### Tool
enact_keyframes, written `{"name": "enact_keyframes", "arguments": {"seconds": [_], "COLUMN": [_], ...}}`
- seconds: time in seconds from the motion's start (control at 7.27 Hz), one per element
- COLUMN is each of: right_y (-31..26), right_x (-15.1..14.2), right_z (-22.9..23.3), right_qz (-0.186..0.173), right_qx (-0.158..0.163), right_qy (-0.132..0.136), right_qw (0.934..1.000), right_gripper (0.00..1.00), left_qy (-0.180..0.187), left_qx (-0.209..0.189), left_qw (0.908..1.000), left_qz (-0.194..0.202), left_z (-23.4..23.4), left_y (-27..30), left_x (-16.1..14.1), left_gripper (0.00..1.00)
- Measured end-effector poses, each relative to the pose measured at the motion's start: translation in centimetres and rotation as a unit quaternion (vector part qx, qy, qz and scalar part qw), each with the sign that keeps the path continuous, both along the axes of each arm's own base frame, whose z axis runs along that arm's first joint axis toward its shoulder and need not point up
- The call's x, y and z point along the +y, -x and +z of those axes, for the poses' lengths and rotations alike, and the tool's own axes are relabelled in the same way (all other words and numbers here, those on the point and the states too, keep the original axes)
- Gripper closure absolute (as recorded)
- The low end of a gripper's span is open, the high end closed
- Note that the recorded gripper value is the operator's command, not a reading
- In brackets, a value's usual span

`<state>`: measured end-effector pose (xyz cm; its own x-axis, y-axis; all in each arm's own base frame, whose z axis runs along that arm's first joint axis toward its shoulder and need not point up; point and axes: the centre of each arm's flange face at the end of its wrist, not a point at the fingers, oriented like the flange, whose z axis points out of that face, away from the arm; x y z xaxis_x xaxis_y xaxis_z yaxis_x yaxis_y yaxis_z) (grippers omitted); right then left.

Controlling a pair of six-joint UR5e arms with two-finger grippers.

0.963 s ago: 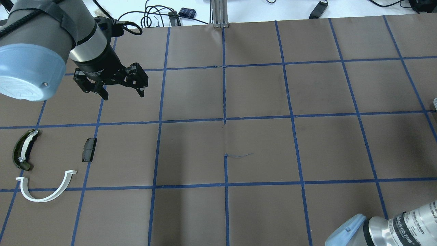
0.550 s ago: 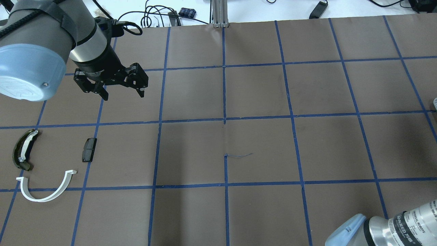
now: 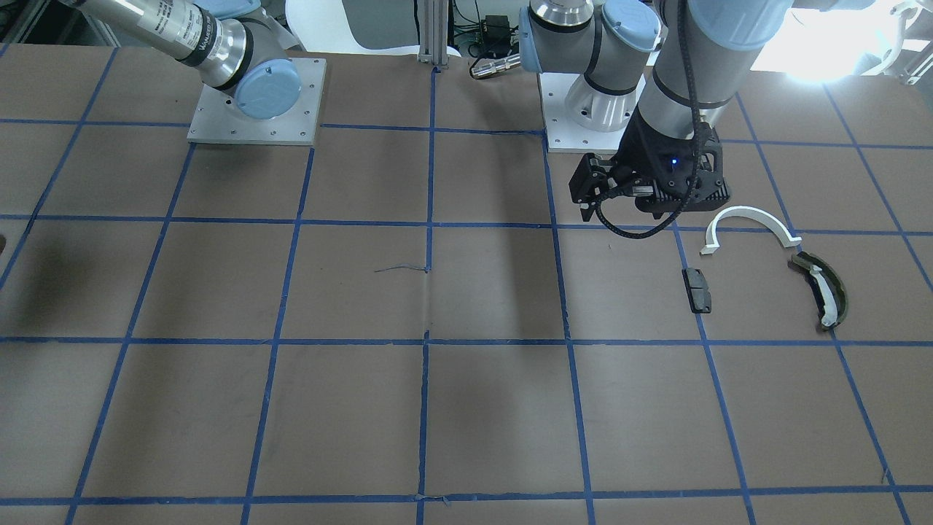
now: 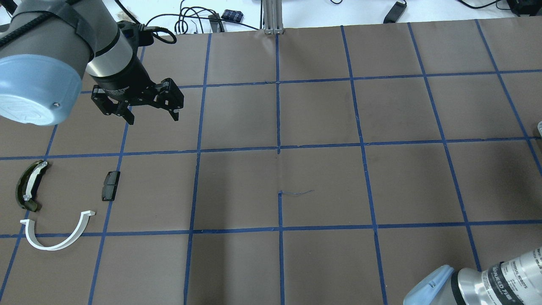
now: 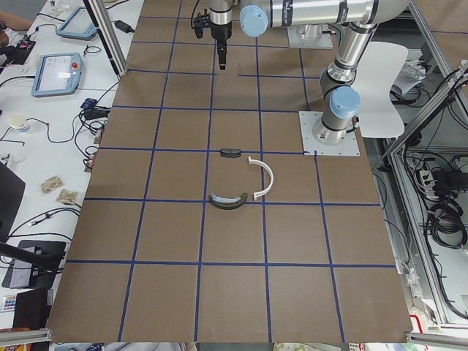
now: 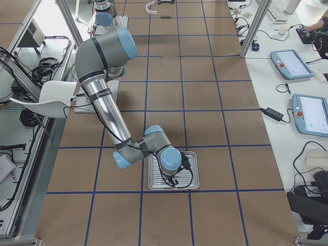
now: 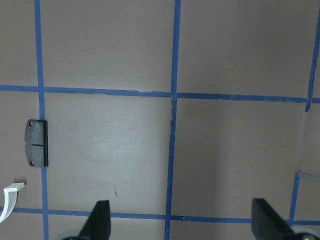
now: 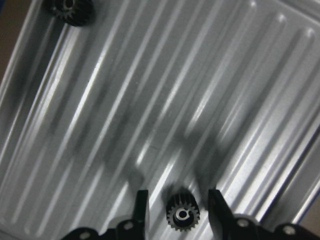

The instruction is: Place bearing gear from tray to pile

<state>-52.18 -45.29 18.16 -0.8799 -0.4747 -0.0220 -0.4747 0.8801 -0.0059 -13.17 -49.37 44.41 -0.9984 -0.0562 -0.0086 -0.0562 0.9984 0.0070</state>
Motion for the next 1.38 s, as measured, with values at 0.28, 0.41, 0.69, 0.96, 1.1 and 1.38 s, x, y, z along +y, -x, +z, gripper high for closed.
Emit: {"name": "enact_keyframes", "arguments": {"seconds": [0.28,0.41,0.69,0.96,1.1,1.38], "right_y": [-0.1,-0.3,-2.6,-9.9,-15.0,-25.5], "right_x": [-0.1,-0.4,-1.9,-4.2,-5.4,-7.1], "right_z": [0.2,0.9,6.7,14.7,18.1,23.1], "right_qz": [0.0,-0.002,-0.02,-0.061,-0.087,-0.133], "right_qx": [0.0,0.006,0.03,0.026,0.018,0.011], "right_qy": [0.001,0.005,0.021,0.018,0.008,-0.007], "right_qw": [1.0,1.0,0.9991,0.9976,0.996,0.9911], "right_gripper": [0.9,0.9,0.89,0.89,0.89,0.89], "left_qy": [-0.002,-0.003,-0.003,-0.003,-0.004,-0.004], "left_qx": [0.001,0.001,0.001,0.001,0.002,0.002], "left_qw": [1.0,1.0,1.0,1.0,1.0,1.0], "left_qz": [0.0,0.0,0.0,0.0,0.0,-0.001], "left_z": [-0.3,-0.4,-0.4,-0.4,-0.4,-0.5], "left_y": [0.0,0.0,0.0,0.0,0.0,0.0], "left_x": [0.2,0.3,0.4,0.4,0.4,0.3], "left_gripper": [0.0,0.0,0.0,0.0,0.0,0.0]}}
